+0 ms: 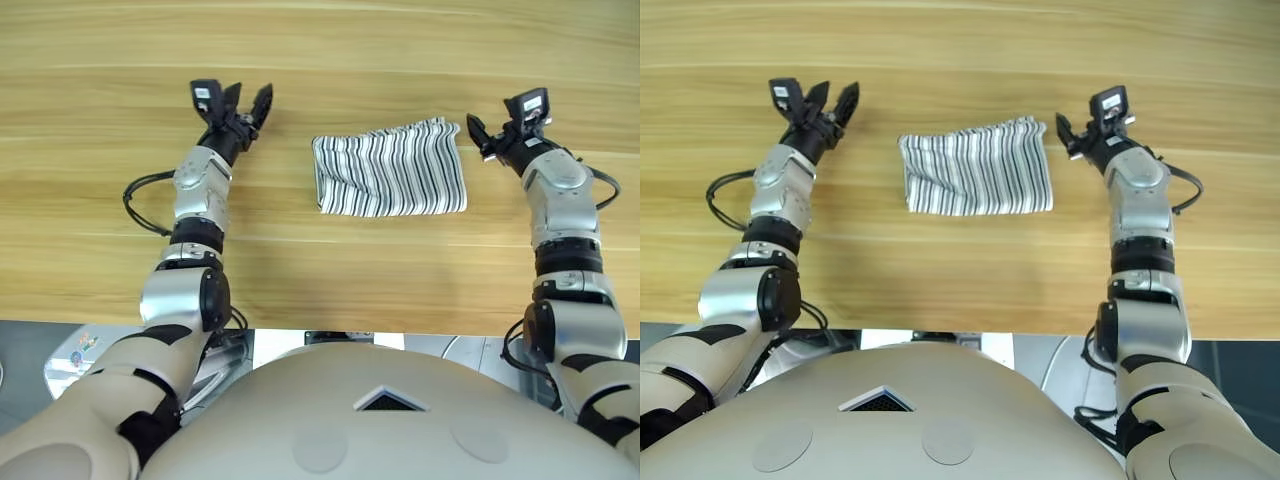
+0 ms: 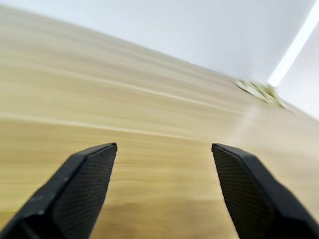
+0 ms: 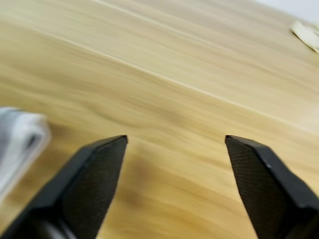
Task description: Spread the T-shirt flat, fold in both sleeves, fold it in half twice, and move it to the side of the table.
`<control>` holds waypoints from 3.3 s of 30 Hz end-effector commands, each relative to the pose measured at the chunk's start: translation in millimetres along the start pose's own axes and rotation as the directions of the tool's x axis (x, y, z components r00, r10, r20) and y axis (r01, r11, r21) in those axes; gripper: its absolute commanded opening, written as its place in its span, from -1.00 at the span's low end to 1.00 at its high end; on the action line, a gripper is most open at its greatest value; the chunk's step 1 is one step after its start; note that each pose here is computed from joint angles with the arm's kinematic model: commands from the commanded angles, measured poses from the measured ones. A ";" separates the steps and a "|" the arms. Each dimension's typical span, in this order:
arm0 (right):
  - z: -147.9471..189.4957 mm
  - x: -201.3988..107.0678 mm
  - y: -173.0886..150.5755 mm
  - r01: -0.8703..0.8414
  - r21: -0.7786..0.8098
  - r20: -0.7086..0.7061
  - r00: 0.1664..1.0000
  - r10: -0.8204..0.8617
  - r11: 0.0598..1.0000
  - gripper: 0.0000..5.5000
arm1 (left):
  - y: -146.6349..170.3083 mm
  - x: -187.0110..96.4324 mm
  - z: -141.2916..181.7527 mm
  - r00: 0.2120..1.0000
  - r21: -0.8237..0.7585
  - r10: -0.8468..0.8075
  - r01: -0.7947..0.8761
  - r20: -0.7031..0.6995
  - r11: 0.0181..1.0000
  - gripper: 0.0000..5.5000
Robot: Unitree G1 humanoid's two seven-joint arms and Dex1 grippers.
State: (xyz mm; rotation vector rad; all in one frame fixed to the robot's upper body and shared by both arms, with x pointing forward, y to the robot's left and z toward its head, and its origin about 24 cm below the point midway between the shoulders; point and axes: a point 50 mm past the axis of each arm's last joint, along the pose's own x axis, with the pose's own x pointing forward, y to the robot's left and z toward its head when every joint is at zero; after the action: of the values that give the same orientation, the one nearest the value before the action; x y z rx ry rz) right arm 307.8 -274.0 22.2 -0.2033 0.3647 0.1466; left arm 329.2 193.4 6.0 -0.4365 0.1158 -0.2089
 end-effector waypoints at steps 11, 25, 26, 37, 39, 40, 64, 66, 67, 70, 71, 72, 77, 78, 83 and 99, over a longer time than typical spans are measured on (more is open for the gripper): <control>50.0 -29.8 108.8 -0.234 -0.563 0.341 0.808 0.481 0.793 0.37 | -86.5 -65.8 27.7 0.534 0.374 -0.829 0.743 0.168 0.555 -0.13; 23.7 -30.3 134.3 -0.344 -0.705 0.161 0.774 0.613 0.620 -0.57 | -98.6 -69.6 -1.7 0.542 0.511 -0.840 0.727 -0.018 0.458 -0.98; 23.6 -30.7 134.9 -0.346 -0.709 0.159 0.771 0.616 0.615 -0.65 | -98.6 -69.0 -3.6 0.547 0.518 -0.836 0.724 -0.030 0.455 -1.00; 4.1 -32.9 133.3 -0.432 -0.731 0.035 0.750 0.660 0.529 -0.99 | -95.7 -63.4 -37.1 0.602 0.669 -0.754 0.678 -0.264 0.306 -1.00; 1.2 -31.9 132.7 -0.440 -0.728 0.023 0.751 0.660 0.526 -0.99 | -96.7 -63.7 -41.0 0.597 0.678 -0.751 0.678 -0.282 0.285 -1.00; 0.1 -31.3 132.5 -0.442 -0.727 0.019 0.752 0.659 0.526 -0.99 | -97.0 -63.9 -42.8 0.595 0.680 -0.749 0.680 -0.292 0.274 -1.00; 10.2 -19.7 146.2 -0.417 -0.716 0.059 0.764 0.643 0.561 -0.99 | -55.8 -104.4 -68.2 0.530 0.494 -0.137 0.624 -0.837 -0.606 -1.00; 9.6 -17.3 147.7 -0.421 -0.714 0.054 0.764 0.643 0.560 -0.99 | -63.8 -103.2 -55.2 0.549 0.521 -0.163 0.597 -0.820 -0.610 -1.00; 9.6 -16.4 148.2 -0.421 -0.713 0.053 0.765 0.642 0.560 -0.99 | -66.4 -103.2 -49.1 0.552 0.528 -0.172 0.591 -0.816 -0.610 -1.00; 10.2 -14.9 150.0 -0.420 -0.712 0.057 0.764 0.642 0.563 -0.99 | -70.1 -94.5 -28.9 0.589 0.545 -0.169 0.551 -0.791 -0.632 -1.00; 10.4 -14.3 150.9 -0.419 -0.711 0.059 0.764 0.643 0.564 -0.99 | -70.5 -90.2 -25.2 0.600 0.545 -0.161 0.540 -0.784 -0.642 -1.00; 10.7 -13.6 151.7 -0.419 -0.711 0.060 0.763 0.643 0.564 -0.99 | -70.6 -87.0 -23.8 0.606 0.543 -0.154 0.535 -0.780 -0.647 -1.00; 12.7 -13.0 155.1 -0.420 -0.718 0.063 0.754 0.654 0.555 -0.99 | -66.5 -83.9 -42.8 0.581 0.495 -0.111 0.559 -0.806 -0.665 -1.00; 12.8 -13.3 154.9 -0.420 -0.719 0.063 0.754 0.654 0.553 -0.99 | -66.9 -84.4 -46.0 0.575 0.487 -0.108 0.561 -0.811 -0.670 -1.00; 15.9 -13.6 151.6 -0.412 -0.710 0.074 0.763 0.643 0.571 -0.99 | -68.7 -87.4 -53.3 0.554 0.470 -0.113 0.562 -0.825 -0.681 -1.00; 54.6 -27.2 140.9 -0.321 -0.680 0.281 0.716 0.639 0.659 -0.43 | -66.3 -86.3 -59.3 0.556 0.485 -0.118 0.579 -0.822 -0.655 -1.00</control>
State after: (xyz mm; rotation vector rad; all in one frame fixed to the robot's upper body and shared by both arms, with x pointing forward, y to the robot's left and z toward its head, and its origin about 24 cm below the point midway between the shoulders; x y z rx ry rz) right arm 276.1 -125.0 50.9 -0.6722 -0.1536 0.8780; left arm 244.3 125.7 19.8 1.6699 -0.1687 -1.2338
